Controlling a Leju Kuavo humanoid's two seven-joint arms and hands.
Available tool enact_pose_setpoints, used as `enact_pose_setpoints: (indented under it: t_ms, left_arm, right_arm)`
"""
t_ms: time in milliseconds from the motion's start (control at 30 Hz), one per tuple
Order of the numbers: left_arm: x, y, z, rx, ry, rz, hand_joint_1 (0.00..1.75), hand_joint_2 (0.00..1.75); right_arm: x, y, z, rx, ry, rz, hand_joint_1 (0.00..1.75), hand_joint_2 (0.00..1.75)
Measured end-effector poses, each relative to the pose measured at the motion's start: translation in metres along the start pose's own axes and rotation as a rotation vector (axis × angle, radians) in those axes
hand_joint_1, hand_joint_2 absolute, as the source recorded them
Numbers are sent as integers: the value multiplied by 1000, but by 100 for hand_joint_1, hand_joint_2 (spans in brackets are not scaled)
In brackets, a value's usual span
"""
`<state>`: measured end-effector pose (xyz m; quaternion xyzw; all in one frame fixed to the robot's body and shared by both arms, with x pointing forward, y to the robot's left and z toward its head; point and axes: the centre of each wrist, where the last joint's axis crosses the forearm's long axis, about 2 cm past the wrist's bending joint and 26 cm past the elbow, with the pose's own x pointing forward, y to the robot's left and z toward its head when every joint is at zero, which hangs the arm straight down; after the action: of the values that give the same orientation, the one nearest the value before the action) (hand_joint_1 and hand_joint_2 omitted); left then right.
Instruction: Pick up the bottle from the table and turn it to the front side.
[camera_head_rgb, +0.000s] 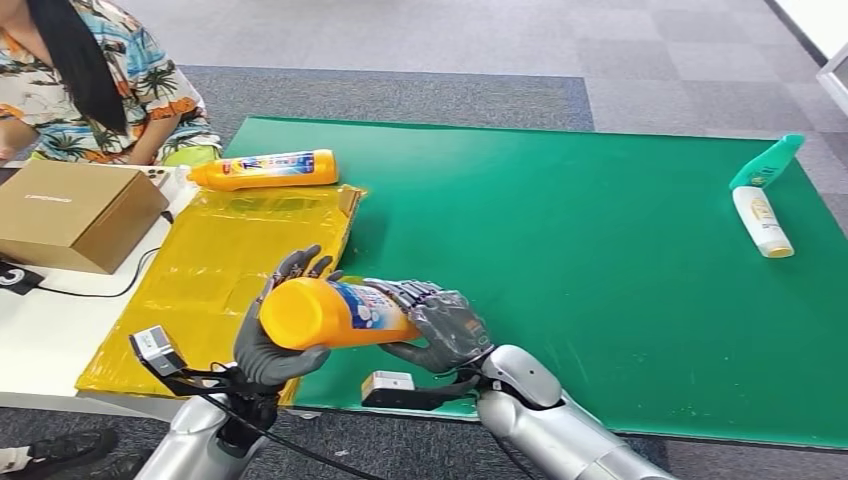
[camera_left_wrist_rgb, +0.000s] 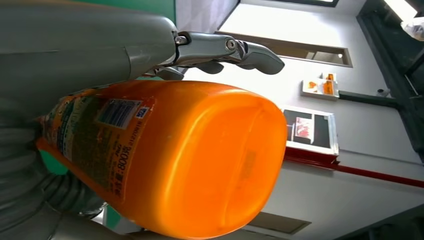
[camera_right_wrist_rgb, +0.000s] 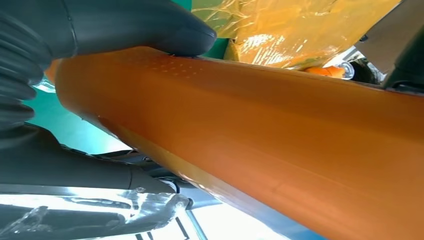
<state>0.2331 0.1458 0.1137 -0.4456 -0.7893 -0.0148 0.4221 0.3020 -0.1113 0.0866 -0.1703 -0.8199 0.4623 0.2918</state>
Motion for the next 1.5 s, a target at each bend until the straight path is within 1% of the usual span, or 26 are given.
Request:
enact_pose_setpoints:
  t_ms: [200,233,333,367,633,800,833,867,967,1000,1100,1233,1333,1433,1500]
  left_arm:
    - [0,2,3,-5,12,-3,0,175]
    - [0,2,4,-6,14,-3,12,175]
    - [0,3,5,-7,16,-1,143,175]
    - [0,3,5,-8,16,-1,175,175]
    - [1,5,5,5,11,3,175,175]
    - [2,5,5,14,16,8,175,175]
    - [2,5,5,16,17,6,175,175]
    - [2,5,4,19,18,4,175,175]
    - [2,5,1,32,14,-14,175,175]
    - [2,4,-1,36,10,-24,175,175]
    - [5,6,-10,54,1,-82,175,175]
    - [12,11,-19,113,-26,-252,175,175]
    - [24,14,-30,134,-92,-350,175,175]
    - [40,15,-42,125,-184,-392,175,175]
    - [51,15,-48,117,-228,-452,175,175]
  right_arm:
    - [-2,3,1,41,-23,9,175,175]
    - [-2,3,1,44,-23,10,175,175]
    - [-3,3,2,48,-21,12,175,175]
    - [-3,3,2,49,-20,14,175,175]
    - [-2,4,3,40,-6,22,175,175]
    - [0,5,6,5,-5,31,175,175]
    - [1,5,6,-6,-6,31,172,175]
    - [2,6,7,-17,-7,28,140,175]
    - [5,5,11,-64,-13,-1,11,175]
    - [7,5,12,-89,-13,-21,0,175]
    - [14,2,10,-193,-2,-103,0,175]
    - [26,-6,1,-360,13,-205,0,175]
    - [30,-13,-4,-443,35,-235,0,175]
    - [33,-17,-6,-481,48,-245,0,175]
    - [33,-18,-6,-494,58,-247,0,175]
